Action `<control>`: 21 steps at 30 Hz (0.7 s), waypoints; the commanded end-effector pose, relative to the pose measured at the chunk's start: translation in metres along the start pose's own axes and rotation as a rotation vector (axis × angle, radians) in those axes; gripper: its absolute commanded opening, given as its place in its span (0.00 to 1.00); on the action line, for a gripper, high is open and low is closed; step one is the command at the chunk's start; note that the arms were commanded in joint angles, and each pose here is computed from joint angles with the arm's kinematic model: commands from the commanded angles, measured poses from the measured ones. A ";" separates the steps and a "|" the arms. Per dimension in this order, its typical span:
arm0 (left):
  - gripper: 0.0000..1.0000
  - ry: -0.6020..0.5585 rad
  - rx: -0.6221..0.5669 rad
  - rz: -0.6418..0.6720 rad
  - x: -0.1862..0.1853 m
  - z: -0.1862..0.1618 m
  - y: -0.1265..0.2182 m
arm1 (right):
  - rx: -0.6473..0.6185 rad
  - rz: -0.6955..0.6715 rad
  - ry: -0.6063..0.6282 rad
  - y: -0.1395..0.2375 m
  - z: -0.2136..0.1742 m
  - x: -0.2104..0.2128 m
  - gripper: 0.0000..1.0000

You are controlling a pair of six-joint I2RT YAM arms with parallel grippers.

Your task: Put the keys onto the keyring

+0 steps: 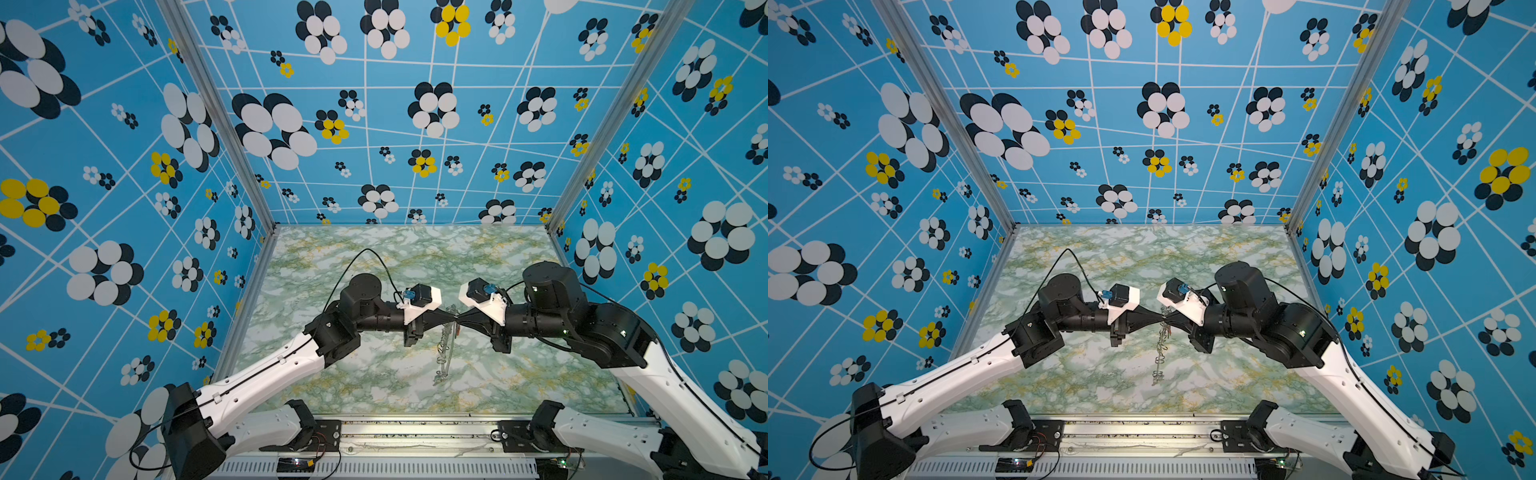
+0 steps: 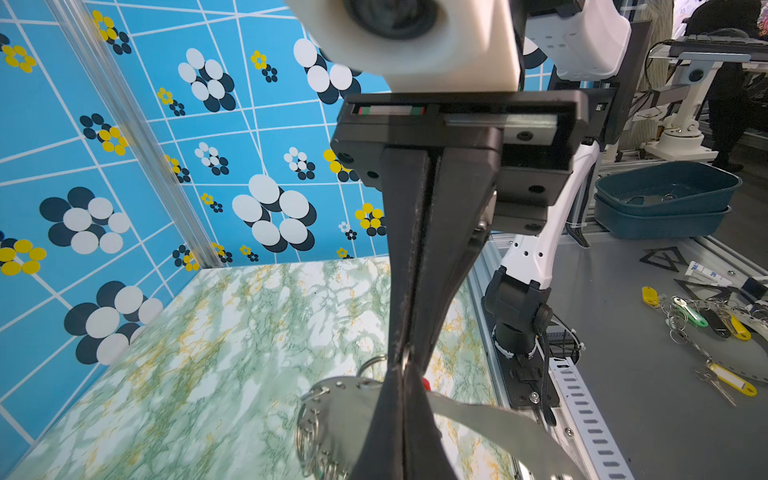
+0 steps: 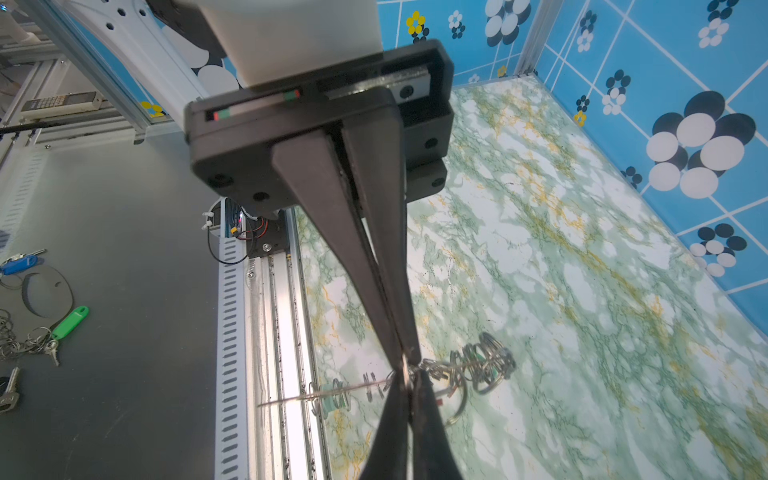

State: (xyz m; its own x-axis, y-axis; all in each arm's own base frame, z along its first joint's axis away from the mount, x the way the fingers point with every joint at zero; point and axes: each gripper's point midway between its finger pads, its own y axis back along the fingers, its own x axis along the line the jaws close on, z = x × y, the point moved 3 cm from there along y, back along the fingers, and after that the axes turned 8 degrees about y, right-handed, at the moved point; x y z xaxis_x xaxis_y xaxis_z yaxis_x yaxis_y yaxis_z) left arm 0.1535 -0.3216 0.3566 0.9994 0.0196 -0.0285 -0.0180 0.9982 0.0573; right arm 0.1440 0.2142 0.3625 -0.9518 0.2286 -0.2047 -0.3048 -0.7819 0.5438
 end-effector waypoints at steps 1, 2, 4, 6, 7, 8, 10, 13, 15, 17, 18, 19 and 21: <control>0.00 -0.031 -0.076 0.018 0.001 0.013 -0.001 | -0.061 0.006 0.017 0.004 0.013 0.002 0.00; 0.00 -0.029 -0.090 0.021 0.002 0.013 0.000 | -0.060 0.000 0.018 0.005 0.012 0.002 0.00; 0.00 -0.025 -0.126 0.027 0.005 0.017 0.002 | -0.059 -0.016 0.018 0.007 0.012 0.000 0.07; 0.00 -0.021 -0.158 0.034 0.007 0.019 0.005 | -0.059 -0.033 0.016 0.010 0.011 -0.001 0.12; 0.00 -0.020 -0.171 0.035 0.008 0.021 0.007 | -0.058 -0.040 0.016 0.011 0.010 -0.001 0.15; 0.00 -0.021 -0.179 0.037 0.008 0.022 0.008 | -0.060 -0.047 0.015 0.013 0.010 -0.001 0.24; 0.00 -0.022 -0.189 0.036 0.008 0.024 0.009 | -0.062 -0.058 0.015 0.015 0.010 -0.002 0.35; 0.00 -0.018 -0.223 0.030 0.007 0.026 0.012 | -0.063 -0.091 0.008 0.018 0.007 -0.004 0.42; 0.00 -0.013 -0.249 0.030 0.007 0.027 0.015 | -0.072 -0.118 0.001 0.021 0.005 -0.005 0.44; 0.00 -0.013 -0.281 0.031 0.007 0.029 0.018 | -0.096 -0.137 -0.006 0.026 0.007 -0.006 0.44; 0.00 -0.018 -0.304 0.028 0.007 0.030 0.020 | -0.109 -0.143 -0.013 0.028 0.008 -0.006 0.45; 0.00 -0.018 -0.317 0.026 0.007 0.031 0.021 | -0.122 -0.150 -0.017 0.030 0.009 -0.006 0.45; 0.00 -0.020 -0.347 0.014 0.006 0.033 0.024 | -0.148 -0.155 -0.030 0.032 0.010 -0.005 0.45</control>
State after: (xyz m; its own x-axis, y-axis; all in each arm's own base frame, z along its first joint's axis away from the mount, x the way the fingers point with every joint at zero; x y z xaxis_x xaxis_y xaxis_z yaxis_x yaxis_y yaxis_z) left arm 0.1672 -0.3108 0.3609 0.9960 0.0576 -0.0689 -0.0673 0.9867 -0.1481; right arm 0.1370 0.1942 0.3828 -0.9072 0.3274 -0.2642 -0.4147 -0.8015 0.4309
